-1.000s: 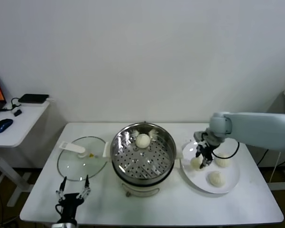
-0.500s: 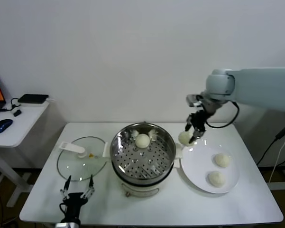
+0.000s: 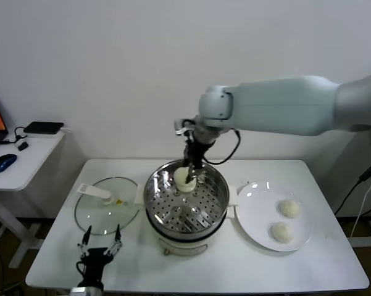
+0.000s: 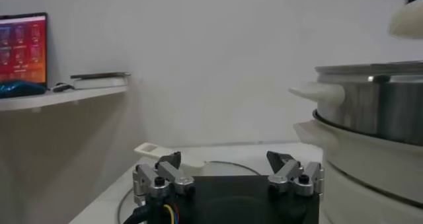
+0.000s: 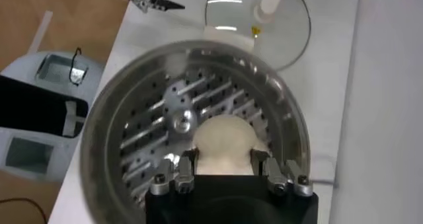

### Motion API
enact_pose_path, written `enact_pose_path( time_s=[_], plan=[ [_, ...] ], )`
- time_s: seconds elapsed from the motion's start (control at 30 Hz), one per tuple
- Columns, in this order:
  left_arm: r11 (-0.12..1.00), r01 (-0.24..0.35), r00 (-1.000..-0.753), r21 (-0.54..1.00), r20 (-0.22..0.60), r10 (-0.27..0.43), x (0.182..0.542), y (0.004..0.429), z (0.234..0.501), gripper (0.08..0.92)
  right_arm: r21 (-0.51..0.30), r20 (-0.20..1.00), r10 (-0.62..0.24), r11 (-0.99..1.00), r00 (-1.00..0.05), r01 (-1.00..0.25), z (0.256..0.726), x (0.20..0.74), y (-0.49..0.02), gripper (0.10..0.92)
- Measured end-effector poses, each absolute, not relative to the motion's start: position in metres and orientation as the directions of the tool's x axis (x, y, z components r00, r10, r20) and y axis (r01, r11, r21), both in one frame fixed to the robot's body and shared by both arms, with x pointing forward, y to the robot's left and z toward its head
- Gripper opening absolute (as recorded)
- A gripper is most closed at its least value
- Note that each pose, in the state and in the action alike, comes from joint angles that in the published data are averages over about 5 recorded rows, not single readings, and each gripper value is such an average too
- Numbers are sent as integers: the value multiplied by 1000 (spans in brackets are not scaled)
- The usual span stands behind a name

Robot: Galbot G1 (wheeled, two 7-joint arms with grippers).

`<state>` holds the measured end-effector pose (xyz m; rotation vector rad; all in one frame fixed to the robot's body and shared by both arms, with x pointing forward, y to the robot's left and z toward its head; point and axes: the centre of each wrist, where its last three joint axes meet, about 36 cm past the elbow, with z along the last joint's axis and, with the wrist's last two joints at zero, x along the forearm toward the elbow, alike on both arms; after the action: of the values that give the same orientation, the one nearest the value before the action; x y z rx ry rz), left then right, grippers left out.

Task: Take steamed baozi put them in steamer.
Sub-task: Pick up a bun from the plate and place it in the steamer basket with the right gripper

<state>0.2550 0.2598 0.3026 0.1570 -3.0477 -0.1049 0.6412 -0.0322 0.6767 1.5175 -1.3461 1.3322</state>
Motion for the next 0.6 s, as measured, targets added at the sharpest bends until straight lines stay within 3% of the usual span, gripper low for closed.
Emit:
enact_pose_path(
  time_s=[0.6],
  plan=[
    [992,-105,-990,67,87,-110,259,261,300,823,-73,977,-213,-246,-20,-967,620,636,3,555]
  ],
)
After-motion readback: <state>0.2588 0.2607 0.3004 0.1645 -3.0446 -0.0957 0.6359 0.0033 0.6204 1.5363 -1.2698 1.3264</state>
